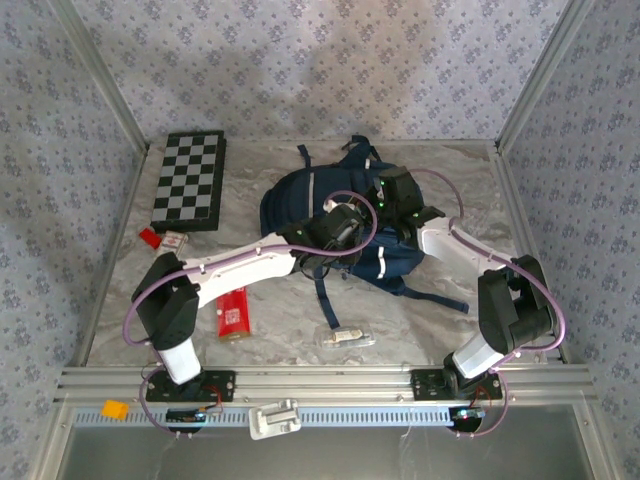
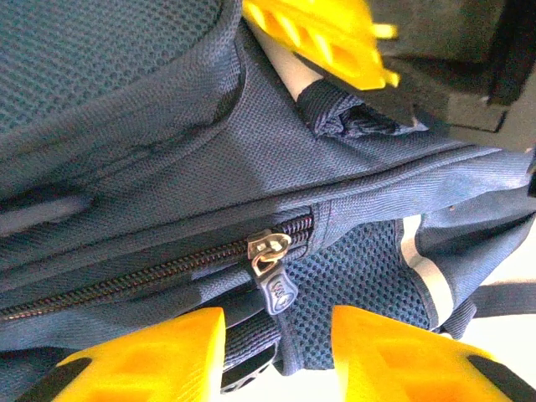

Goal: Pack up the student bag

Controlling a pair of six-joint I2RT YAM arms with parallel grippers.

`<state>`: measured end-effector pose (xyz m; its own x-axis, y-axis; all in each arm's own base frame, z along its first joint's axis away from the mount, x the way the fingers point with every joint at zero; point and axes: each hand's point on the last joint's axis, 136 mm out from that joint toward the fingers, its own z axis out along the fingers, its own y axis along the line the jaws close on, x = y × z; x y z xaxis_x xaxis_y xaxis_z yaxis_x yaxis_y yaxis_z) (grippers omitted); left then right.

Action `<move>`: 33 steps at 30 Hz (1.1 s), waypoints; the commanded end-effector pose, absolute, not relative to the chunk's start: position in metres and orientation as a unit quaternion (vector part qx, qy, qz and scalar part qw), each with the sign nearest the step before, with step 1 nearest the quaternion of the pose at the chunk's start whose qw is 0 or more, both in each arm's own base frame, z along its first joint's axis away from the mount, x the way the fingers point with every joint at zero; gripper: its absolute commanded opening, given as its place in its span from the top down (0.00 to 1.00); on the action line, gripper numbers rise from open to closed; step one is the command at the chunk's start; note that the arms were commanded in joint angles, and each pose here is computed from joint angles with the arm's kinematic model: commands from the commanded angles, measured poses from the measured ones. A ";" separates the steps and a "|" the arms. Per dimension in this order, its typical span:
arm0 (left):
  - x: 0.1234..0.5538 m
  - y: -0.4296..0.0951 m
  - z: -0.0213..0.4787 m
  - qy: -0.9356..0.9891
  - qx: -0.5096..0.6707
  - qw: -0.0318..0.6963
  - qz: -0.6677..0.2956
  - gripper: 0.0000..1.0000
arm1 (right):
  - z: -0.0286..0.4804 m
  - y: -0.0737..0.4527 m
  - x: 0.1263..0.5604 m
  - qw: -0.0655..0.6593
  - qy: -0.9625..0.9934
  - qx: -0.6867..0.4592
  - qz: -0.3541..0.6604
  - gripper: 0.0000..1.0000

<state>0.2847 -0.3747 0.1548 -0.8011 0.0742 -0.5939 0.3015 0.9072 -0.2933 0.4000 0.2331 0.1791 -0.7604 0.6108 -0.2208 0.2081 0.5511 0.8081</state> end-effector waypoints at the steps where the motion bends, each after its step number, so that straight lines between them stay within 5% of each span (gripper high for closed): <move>1: 0.278 -0.377 0.150 0.931 0.071 0.291 -0.210 0.64 | 0.236 0.240 0.420 0.299 0.800 0.229 0.467 1.00; 22: 0.310 -0.386 0.153 0.919 -0.010 0.337 -0.206 0.69 | 0.229 0.242 0.418 0.289 0.790 0.242 0.483 1.00; 33: 0.325 -0.383 0.172 0.908 -0.018 0.366 -0.203 0.87 | 0.221 0.241 0.414 0.284 0.795 0.244 0.477 1.00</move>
<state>0.3104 -0.3821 0.1462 -0.7831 -0.1396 -0.6061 0.1143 0.9256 -0.3609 0.4047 0.2363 0.1850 -0.7393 0.6492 -0.1785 0.2181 0.4818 0.8487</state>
